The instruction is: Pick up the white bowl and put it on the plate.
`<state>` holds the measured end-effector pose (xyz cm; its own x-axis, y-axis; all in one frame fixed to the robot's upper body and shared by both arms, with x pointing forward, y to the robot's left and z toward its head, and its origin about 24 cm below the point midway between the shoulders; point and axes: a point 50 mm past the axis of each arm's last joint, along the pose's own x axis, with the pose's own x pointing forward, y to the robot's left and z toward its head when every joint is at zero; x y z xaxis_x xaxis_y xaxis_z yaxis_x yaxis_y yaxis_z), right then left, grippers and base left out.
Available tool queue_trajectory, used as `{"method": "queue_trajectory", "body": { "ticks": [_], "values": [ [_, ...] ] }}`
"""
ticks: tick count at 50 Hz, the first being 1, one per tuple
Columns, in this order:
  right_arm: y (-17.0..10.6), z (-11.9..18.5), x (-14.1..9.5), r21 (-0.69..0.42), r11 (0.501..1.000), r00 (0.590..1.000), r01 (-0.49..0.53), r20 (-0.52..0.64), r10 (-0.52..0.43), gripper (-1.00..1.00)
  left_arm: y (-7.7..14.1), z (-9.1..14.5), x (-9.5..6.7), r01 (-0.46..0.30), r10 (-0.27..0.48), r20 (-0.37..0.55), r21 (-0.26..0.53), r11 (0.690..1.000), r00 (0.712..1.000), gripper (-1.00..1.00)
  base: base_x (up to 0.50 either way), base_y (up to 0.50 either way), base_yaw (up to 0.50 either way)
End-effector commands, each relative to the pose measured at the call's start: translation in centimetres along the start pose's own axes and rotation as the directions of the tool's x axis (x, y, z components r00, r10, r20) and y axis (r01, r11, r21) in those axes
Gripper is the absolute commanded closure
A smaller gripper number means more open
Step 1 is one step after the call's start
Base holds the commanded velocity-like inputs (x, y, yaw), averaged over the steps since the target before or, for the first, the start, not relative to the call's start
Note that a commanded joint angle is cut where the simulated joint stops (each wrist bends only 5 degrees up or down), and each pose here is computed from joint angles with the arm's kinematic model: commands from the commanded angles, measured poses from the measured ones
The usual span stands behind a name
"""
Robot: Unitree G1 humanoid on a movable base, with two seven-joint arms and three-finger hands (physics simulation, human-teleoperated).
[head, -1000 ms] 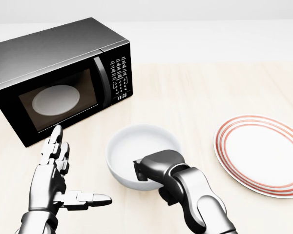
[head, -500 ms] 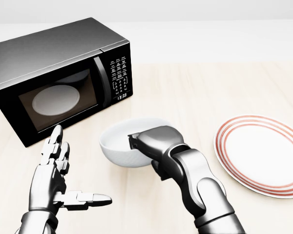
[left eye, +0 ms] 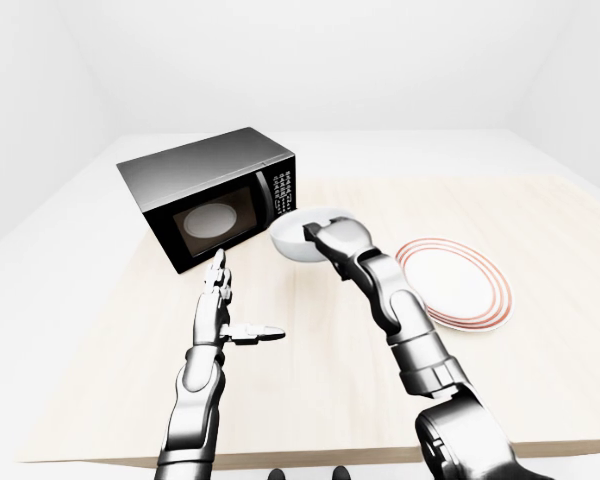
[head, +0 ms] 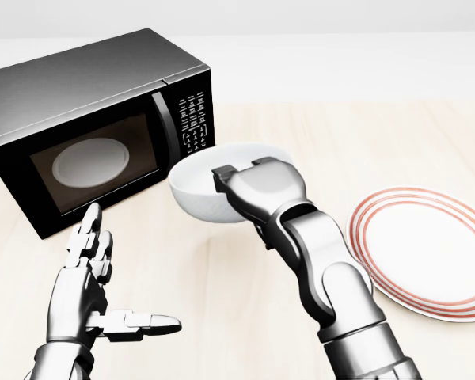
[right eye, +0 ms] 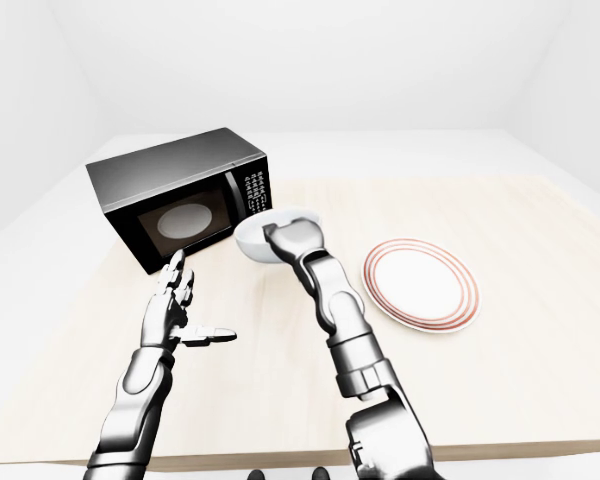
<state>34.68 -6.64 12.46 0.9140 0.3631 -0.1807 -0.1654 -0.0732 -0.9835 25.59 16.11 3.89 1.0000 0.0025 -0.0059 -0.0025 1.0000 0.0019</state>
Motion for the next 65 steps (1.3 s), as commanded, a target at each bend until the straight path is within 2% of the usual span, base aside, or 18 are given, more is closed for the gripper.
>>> {"method": "queue_trajectory", "body": {
  "ticks": [1,10,38,44,65],
  "values": [
    [-2.6,-0.6,-0.1,0.058,0.987,0.988,0.149,0.017,-0.151,1.00,0.0,-0.1,0.0,0.000,0.000,0.000,0.000,1.000,1.000,-1.00,0.00,0.00,0.00],
    [-3.7,-1.3,-0.2,0.010,0.973,0.973,0.230,-0.011,-0.230,1.00,0.0,-0.3,0.1,0.000,0.000,0.001,-0.001,1.000,1.000,-1.00,0.00,0.00,0.00],
    [-2.9,-4.5,-1.2,0.022,0.966,0.962,0.259,-0.093,-0.256,1.00,0.0,-0.1,0.1,-0.001,0.001,0.000,0.001,1.000,1.000,-1.00,0.00,0.00,0.00],
    [-3.6,-5.7,-1.8,0.024,0.960,0.955,0.277,-0.116,-0.273,1.00,0.0,-0.1,0.0,-0.003,0.003,-0.001,0.001,1.000,1.000,-1.00,0.00,0.00,0.00],
    [-3.0,-8.4,-3.3,0.048,0.955,0.939,0.294,-0.201,-0.279,1.00,0.0,-0.1,0.0,-0.002,0.002,-0.001,0.001,1.000,1.000,-1.00,0.00,0.00,0.00]
  ]
}}
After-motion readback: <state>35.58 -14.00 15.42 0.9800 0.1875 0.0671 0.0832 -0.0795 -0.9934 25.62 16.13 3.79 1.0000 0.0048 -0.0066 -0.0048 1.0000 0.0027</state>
